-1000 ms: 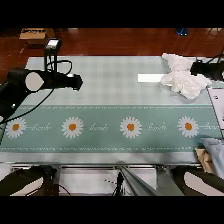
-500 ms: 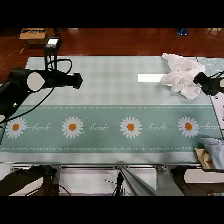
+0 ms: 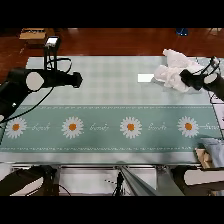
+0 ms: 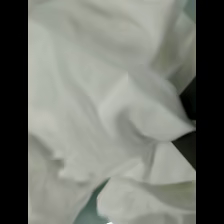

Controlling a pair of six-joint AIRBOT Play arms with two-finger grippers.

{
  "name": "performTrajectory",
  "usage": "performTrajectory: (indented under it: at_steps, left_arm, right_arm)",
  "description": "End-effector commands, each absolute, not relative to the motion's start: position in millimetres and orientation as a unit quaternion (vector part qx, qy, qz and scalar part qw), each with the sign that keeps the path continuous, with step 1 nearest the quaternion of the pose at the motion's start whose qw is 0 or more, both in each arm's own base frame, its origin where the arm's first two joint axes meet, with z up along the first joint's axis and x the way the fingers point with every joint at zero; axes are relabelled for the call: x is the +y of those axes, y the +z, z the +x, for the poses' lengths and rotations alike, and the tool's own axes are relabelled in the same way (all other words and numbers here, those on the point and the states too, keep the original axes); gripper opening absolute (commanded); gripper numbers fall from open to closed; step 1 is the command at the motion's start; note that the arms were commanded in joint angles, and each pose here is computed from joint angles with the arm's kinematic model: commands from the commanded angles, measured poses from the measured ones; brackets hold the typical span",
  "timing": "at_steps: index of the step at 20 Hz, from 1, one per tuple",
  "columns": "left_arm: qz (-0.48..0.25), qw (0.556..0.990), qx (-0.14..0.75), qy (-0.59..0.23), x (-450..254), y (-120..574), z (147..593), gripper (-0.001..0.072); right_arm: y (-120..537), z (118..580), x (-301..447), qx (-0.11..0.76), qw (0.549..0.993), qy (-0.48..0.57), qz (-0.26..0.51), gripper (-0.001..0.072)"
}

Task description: Fold the shirts.

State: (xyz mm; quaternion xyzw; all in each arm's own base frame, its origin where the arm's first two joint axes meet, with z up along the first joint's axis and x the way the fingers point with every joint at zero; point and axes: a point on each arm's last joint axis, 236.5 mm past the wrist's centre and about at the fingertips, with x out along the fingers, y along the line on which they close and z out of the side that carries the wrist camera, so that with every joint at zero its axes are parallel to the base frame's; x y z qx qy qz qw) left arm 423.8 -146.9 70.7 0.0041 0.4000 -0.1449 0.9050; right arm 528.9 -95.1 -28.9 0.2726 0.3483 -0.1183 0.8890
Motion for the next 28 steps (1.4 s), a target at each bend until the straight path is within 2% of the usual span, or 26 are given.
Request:
performTrajectory:
  at_steps: [1, 4, 7, 10, 12, 16, 19, 22, 25, 28]
  left_arm:
    - [-0.001, 0.920, 0.364, -0.149, -149.4, 107.1, 432.7, 0.0714]
    - [-0.010, 0.942, 0.296, -0.158, -151.3, 186.6, 436.8, 0.0714]
    - [-0.011, 0.950, 0.263, -0.167, -146.2, 260.0, 413.1, 0.0714]
    - [-0.005, 0.947, 0.272, -0.172, -135.1, 296.9, 370.5, 0.0714]
    - [0.001, 0.940, 0.295, -0.173, -127.3, 297.8, 342.9, 0.0714]
    - [0.012, 0.917, 0.361, -0.170, -119.1, 273.1, 312.2, 0.0714]
    - [0.013, 0.896, 0.410, -0.172, -123.1, 230.1, 311.3, 0.0714]
    - [0.022, 0.862, 0.480, -0.163, -120.1, 165.8, 302.2, 0.0714]
    - [0.014, 0.834, 0.527, -0.164, -124.0, 110.1, 291.9, 0.0714]
    - [-0.047, 0.817, 0.541, -0.195, -152.0, 71.8, 285.5, 0.0714]
  right_arm:
    - [95.9, 532.2, -61.3, 0.276, 0.944, -0.036, 0.178, 0.0020]
    - [240.7, 492.0, -17.4, 0.174, 0.978, 0.031, 0.110, 0.0020]
    - [363.2, 420.5, 26.7, 0.056, 0.992, 0.083, 0.080, 0.0020]
    - [425.2, 351.0, 61.9, -0.004, 0.985, 0.136, 0.104, 0.0020]
    - [431.8, 317.4, 86.2, 0.006, 0.975, 0.181, 0.130, 0.0020]
    - [367.8, 291.1, 148.6, 0.152, 0.941, 0.278, 0.117, 0.0019]
    - [274.6, 298.8, 202.6, 0.287, 0.899, 0.323, 0.073, 0.0019]
    - [155.5, 301.3, 245.8, 0.401, 0.854, 0.331, -0.008, 0.0020]
    - [50.0, 303.4, 258.3, 0.475, 0.822, 0.306, -0.067, 0.0021]
    - [-11.8, 313.7, 242.2, 0.524, 0.803, 0.262, -0.110, 0.0021]
